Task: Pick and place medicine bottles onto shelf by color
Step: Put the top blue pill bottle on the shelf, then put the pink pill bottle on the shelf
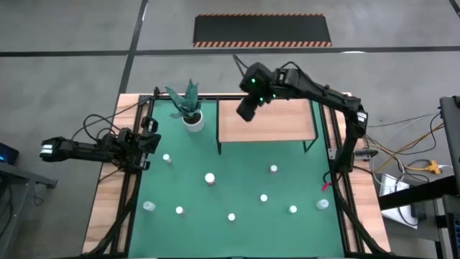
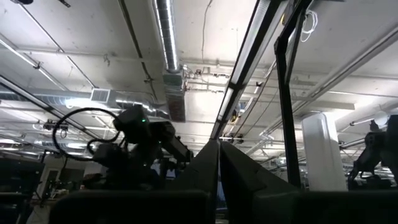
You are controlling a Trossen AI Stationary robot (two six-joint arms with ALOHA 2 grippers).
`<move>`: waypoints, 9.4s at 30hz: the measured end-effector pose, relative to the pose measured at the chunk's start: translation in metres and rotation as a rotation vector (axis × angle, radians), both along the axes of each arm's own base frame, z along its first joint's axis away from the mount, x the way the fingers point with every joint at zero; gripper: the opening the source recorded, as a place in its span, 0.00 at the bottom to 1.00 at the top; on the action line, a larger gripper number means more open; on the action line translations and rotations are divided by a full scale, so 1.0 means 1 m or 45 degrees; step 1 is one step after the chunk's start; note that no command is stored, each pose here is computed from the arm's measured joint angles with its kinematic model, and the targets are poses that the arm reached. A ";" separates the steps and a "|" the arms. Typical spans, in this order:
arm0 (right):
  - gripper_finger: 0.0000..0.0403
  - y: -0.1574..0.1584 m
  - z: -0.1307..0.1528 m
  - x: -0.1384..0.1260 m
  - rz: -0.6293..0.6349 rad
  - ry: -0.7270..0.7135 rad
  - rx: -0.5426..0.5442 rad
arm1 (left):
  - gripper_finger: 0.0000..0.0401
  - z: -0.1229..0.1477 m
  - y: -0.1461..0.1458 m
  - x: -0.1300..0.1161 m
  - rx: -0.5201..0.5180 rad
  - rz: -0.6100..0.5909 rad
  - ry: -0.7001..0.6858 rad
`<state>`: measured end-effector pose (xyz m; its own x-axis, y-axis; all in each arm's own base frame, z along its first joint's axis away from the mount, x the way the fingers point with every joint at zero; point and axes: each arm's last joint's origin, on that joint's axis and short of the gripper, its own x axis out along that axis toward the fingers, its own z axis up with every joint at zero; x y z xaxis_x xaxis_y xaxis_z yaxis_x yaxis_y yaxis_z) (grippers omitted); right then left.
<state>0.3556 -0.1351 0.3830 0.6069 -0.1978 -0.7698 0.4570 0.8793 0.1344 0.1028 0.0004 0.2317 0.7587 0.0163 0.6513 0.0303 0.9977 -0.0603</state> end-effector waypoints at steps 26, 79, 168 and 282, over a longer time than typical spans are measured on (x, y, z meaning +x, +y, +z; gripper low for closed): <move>0.26 0.008 -0.048 -0.009 -0.102 0.410 -0.082 | 0.00 0.002 0.000 -0.003 -0.007 -0.007 -0.028; 0.02 0.019 -0.097 -0.016 -0.004 0.360 -0.166 | 0.00 0.002 0.000 -0.003 0.000 -0.015 -0.032; 0.02 0.006 -0.109 0.037 0.118 -0.196 -0.344 | 0.00 0.002 0.000 -0.004 0.001 -0.015 -0.036; 0.02 0.132 -0.140 -0.181 0.659 -1.016 -0.921 | 0.58 0.010 -0.089 0.207 -0.187 0.298 2.429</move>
<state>0.1745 -0.0035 0.2434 0.9985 -0.0210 0.0497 0.0384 0.9230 -0.3829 0.3102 -0.0887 0.2420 0.3331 0.1772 -0.9261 -0.2808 0.9562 0.0820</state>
